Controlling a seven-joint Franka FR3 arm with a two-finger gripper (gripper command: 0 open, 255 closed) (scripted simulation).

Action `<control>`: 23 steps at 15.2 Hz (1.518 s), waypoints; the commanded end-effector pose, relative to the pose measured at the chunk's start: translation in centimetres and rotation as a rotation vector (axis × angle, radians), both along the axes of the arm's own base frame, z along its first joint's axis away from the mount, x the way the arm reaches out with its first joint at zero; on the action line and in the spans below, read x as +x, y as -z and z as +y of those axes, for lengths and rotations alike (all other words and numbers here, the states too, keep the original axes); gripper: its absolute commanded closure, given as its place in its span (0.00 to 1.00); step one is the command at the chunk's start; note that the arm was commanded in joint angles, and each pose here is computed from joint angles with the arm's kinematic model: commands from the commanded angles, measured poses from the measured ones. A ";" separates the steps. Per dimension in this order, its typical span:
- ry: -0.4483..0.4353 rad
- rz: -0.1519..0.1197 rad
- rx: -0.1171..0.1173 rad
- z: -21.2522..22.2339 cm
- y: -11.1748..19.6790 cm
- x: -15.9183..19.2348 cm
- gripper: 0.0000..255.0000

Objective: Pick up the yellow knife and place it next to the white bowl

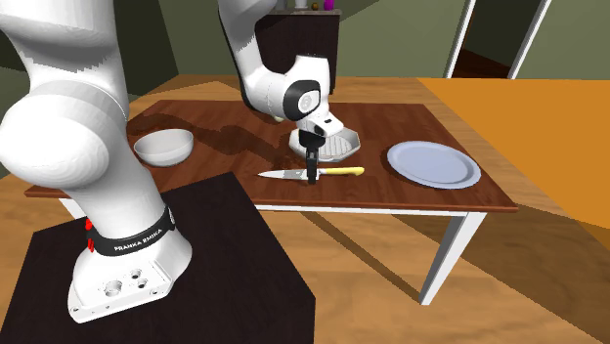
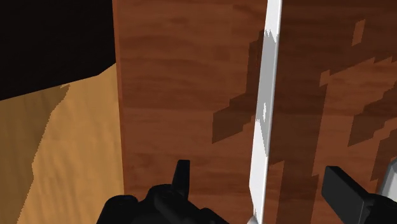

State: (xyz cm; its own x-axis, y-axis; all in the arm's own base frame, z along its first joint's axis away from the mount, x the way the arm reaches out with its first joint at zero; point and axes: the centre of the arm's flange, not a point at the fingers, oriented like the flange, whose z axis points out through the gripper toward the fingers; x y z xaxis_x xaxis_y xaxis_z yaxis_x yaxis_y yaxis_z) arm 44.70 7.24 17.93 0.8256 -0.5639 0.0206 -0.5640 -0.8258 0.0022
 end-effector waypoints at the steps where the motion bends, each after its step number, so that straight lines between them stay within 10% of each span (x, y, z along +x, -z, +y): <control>1: 0.000 0.000 0.000 0.0 0.1 0.0 0.00; 5: 0.000 0.000 0.000 0.0 0.1 0.0 0.00; 6: 0.000 0.000 0.000 0.0 0.1 0.0 1.00; 23: 0.000 0.000 0.000 0.0 -4.1 0.0 1.00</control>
State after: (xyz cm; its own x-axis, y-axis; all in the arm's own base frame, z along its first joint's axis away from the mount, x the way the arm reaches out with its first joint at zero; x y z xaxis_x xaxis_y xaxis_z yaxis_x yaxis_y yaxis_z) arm 44.70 7.23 21.54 0.8256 -0.5638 0.0215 -0.5639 -0.8258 0.0018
